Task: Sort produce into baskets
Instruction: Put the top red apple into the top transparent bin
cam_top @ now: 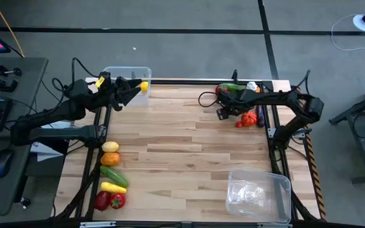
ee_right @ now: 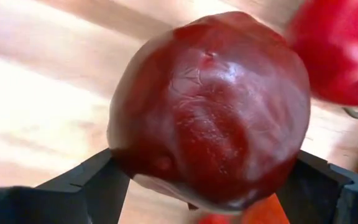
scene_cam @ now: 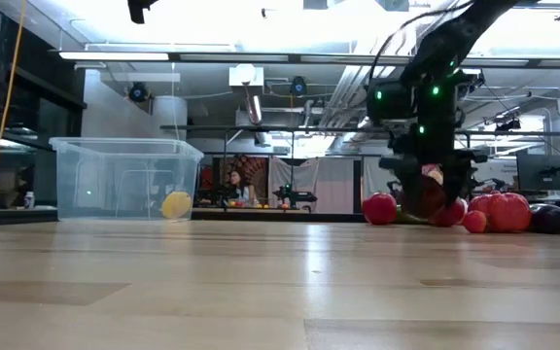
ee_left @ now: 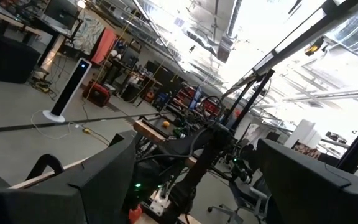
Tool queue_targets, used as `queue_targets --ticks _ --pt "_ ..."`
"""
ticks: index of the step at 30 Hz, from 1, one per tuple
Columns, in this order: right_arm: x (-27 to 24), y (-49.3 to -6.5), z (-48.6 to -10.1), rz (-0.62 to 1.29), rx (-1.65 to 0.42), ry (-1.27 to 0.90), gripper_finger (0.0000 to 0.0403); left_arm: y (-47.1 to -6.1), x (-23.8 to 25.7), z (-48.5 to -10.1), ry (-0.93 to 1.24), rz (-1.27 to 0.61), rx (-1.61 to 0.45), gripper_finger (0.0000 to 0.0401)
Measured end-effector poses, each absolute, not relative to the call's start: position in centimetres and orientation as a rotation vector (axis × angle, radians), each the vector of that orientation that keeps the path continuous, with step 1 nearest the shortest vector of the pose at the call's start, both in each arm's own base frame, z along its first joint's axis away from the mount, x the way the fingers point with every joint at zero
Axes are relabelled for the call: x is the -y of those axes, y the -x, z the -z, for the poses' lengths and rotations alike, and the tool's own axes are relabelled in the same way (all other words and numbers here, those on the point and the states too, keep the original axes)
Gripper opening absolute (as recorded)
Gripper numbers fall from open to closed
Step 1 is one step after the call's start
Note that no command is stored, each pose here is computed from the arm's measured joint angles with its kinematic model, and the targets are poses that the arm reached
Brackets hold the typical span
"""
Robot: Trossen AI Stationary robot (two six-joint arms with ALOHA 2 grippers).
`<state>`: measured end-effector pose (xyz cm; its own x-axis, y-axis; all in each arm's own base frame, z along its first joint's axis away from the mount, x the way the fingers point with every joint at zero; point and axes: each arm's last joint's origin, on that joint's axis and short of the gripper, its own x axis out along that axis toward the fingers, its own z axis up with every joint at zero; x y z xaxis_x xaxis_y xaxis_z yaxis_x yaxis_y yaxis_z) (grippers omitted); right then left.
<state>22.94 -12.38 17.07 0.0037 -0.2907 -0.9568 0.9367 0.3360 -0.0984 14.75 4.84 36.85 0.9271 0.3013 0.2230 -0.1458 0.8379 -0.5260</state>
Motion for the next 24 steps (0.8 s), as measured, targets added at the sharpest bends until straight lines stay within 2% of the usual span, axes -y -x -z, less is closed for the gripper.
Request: queue_targets --ticks 5,11,16,24 --pt "10.6 -23.0 -20.5 0.980 -1.011 -0.687 0.0322 -14.7 -4.8 -36.8 0.497 -0.246 0.302 0.0325" --pt "9.8 -25.7 -25.3 0.649 -0.531 -0.756 0.0322 -14.7 -5.0 -36.9 0.481 -0.292 0.313 0.0325" --pt "10.1 -30.0 -26.1 0.471 -0.205 -0.758 0.0321 -14.6 -5.1 -36.9 0.482 -0.327 0.331 0.0325" --pt "12.7 -39.0 -26.1 0.341 -0.150 -0.704 0.0321 -14.4 -5.0 -37.9 0.468 -0.300 0.429 0.0325"
